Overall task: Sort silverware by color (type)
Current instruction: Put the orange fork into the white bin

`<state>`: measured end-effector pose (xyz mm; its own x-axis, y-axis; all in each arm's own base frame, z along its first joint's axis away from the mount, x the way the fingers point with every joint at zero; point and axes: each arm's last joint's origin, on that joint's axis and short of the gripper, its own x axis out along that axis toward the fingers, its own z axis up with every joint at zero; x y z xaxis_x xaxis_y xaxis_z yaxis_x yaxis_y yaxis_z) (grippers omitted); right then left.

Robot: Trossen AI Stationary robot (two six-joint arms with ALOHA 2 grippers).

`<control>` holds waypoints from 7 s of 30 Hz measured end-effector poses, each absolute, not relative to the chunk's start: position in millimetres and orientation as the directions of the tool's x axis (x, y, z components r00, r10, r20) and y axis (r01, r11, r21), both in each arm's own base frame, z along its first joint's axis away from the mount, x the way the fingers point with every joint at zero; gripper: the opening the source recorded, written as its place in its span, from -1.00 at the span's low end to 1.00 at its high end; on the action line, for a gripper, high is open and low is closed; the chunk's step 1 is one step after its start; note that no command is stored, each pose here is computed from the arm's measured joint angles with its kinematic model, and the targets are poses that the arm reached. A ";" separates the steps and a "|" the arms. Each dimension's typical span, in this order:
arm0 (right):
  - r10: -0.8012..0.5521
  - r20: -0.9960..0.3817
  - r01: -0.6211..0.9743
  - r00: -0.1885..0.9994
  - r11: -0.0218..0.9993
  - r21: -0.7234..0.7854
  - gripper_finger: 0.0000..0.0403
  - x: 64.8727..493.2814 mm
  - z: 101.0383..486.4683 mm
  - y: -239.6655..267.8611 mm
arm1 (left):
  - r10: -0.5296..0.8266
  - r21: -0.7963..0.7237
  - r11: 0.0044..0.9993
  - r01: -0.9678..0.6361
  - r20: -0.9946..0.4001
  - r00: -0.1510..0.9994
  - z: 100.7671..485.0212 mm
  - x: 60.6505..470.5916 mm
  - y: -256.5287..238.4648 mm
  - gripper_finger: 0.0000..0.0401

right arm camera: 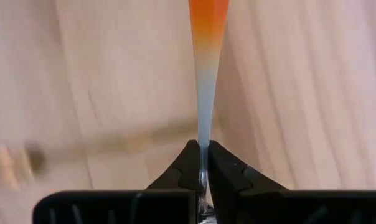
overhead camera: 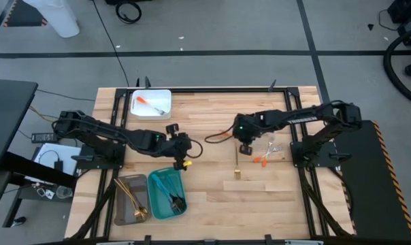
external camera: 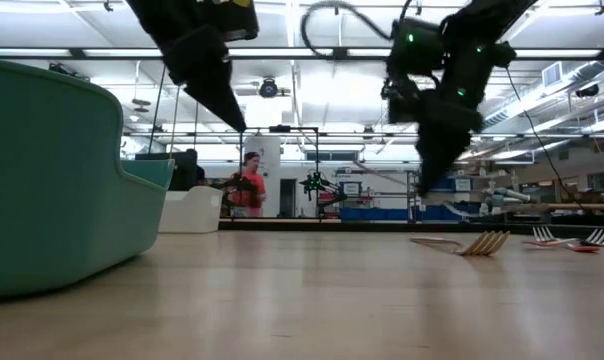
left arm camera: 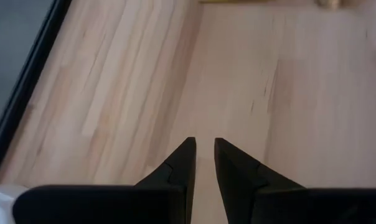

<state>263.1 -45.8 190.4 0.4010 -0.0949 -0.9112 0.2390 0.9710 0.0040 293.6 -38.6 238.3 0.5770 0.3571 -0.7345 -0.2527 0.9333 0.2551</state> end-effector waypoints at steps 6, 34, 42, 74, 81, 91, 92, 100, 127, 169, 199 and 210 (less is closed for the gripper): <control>-0.237 -0.759 0.343 0.607 0.939 -0.019 -0.87 285.6 205.4 -37.5 | 0.372 0.190 0.925 -0.329 -0.626 0.685 228.3 300.3 -39.0 -0.67; -0.585 -0.163 0.538 0.795 0.803 -0.255 -0.88 315.9 257.1 17.9 | 0.551 0.110 0.831 -0.546 -0.020 0.834 261.2 338.8 -20.8 -0.11; -0.584 -0.151 0.540 0.798 0.803 -0.251 -0.88 324.4 247.3 21.4 | 0.571 0.124 0.814 -0.567 0.003 0.821 255.4 344.0 -21.4 -0.14; -0.543 -0.151 0.499 0.826 0.829 -0.255 -0.77 325.0 248.0 25.4 | 0.554 0.115 0.827 -0.551 0.003 0.832 255.4 343.7 -26.8 -0.95; -0.514 -0.192 0.455 0.836 0.845 -0.280 -0.50 321.0 247.3 30.2 | 0.551 0.159 0.828 -0.538 -0.051 0.833 251.2 342.1 -26.8 -0.95; -0.431 -0.316 0.378 0.845 0.900 -0.218 -0.34 302.5 253.8 29.4 | 0.544 0.152 0.838 -0.524 -0.163 0.823 265.7 320.2 -21.6 -0.95; -0.419 -0.334 0.367 0.844 0.906 -0.211 -0.35 301.7 252.1 30.4 | 0.546 0.151 0.837 -0.526 -0.176 0.819 265.7 318.5 -21.0 -0.95; -0.364 -0.435 0.315 0.824 0.931 -0.183 -0.36 298.5 239.3 40.3 | 0.602 0.187 0.798 -0.572 -0.244 0.760 262.7 310.3 -13.3 -0.95; -0.359 -0.490 0.272 0.794 0.931 -0.242 -0.37 292.1 232.6 51.5 | 0.776 0.481 0.631 -0.609 -0.396 0.491 265.8 236.3 56.8 -0.94; -0.534 -0.249 0.393 0.808 0.804 -0.447 -0.28 303.3 255.9 36.4 | 0.572 -0.305 0.782 -0.544 0.003 0.820 290.9 208.8 53.3 -0.93; -0.482 -0.205 0.374 0.852 0.833 -0.408 -0.16 311.3 259.6 24.7 | 0.465 -0.289 0.872 -0.396 0.235 0.853 232.7 301.3 10.2 -0.92; -0.580 -0.144 0.437 0.802 0.734 -0.520 -0.16 315.7 258.4 27.8 | 0.462 -0.231 0.882 -0.410 0.265 0.846 254.7 333.8 -1.6 -0.92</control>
